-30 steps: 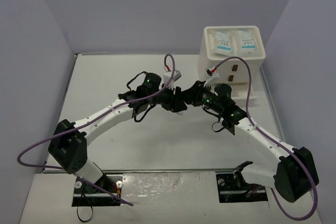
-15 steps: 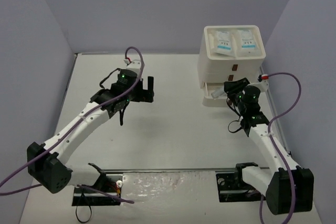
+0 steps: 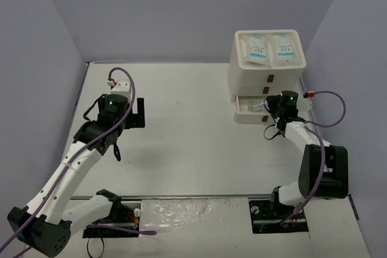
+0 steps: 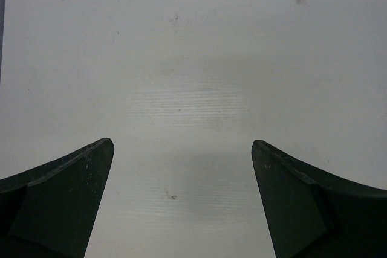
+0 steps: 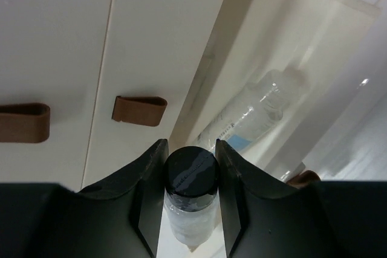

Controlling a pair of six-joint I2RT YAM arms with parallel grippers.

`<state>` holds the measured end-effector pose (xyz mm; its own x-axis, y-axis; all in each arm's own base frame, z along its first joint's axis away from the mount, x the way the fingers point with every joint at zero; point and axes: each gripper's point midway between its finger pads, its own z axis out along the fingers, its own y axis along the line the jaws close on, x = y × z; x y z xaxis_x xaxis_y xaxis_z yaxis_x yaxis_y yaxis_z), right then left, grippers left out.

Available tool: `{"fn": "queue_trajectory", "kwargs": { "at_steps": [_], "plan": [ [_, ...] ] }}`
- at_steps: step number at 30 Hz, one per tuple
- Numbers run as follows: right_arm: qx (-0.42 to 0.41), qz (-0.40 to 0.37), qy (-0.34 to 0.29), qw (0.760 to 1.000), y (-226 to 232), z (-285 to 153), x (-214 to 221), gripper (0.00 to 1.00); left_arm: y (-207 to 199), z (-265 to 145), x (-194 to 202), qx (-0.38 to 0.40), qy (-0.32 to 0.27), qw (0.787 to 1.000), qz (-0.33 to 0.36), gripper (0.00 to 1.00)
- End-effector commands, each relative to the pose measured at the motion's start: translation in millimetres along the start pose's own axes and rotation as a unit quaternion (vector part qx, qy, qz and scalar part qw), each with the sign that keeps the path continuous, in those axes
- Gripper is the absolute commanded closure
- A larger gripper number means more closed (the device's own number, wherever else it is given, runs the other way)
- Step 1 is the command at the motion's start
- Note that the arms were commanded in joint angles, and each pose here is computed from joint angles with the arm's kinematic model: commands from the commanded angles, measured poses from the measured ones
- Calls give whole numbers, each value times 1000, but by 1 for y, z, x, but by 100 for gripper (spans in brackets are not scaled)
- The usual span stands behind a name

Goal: Organize the makeup

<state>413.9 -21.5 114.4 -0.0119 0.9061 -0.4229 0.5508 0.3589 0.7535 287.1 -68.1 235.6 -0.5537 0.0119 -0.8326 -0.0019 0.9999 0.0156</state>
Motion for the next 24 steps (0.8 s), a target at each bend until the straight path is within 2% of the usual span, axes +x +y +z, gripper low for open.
{"fn": "queue_trajectory", "kwargs": {
  "at_steps": [1, 6, 9, 11, 15, 20, 24],
  "plan": [
    [-76, 39, -49, 995, 63, -1, -42, 49, 6, -2, -11, -6, -16, 1000, -2, 3],
    [-70, -50, -31, 996, 62, -10, -44, 18, 7, -3, -12, 2, -18, 1000, -11, 3],
    [-79, -133, 4, 988, 63, -20, -35, 9, 8, -3, -12, 6, -19, 1000, -16, 3],
    [-86, -231, 28, 969, 57, -29, -29, 8, 8, -5, -12, 9, -21, 1000, -16, 3],
    [-92, -326, 67, 939, 33, -44, -13, 7, 9, -5, -13, 11, -23, 1000, -17, 3],
    [-89, -371, 101, 919, 0, -51, 6, 9, 7, -4, -12, 19, -20, 999, -18, 3],
    [-75, -403, 126, 904, -22, -44, 16, 16, 7, -4, -12, 21, -22, 999, -18, 3]
  ]
}}
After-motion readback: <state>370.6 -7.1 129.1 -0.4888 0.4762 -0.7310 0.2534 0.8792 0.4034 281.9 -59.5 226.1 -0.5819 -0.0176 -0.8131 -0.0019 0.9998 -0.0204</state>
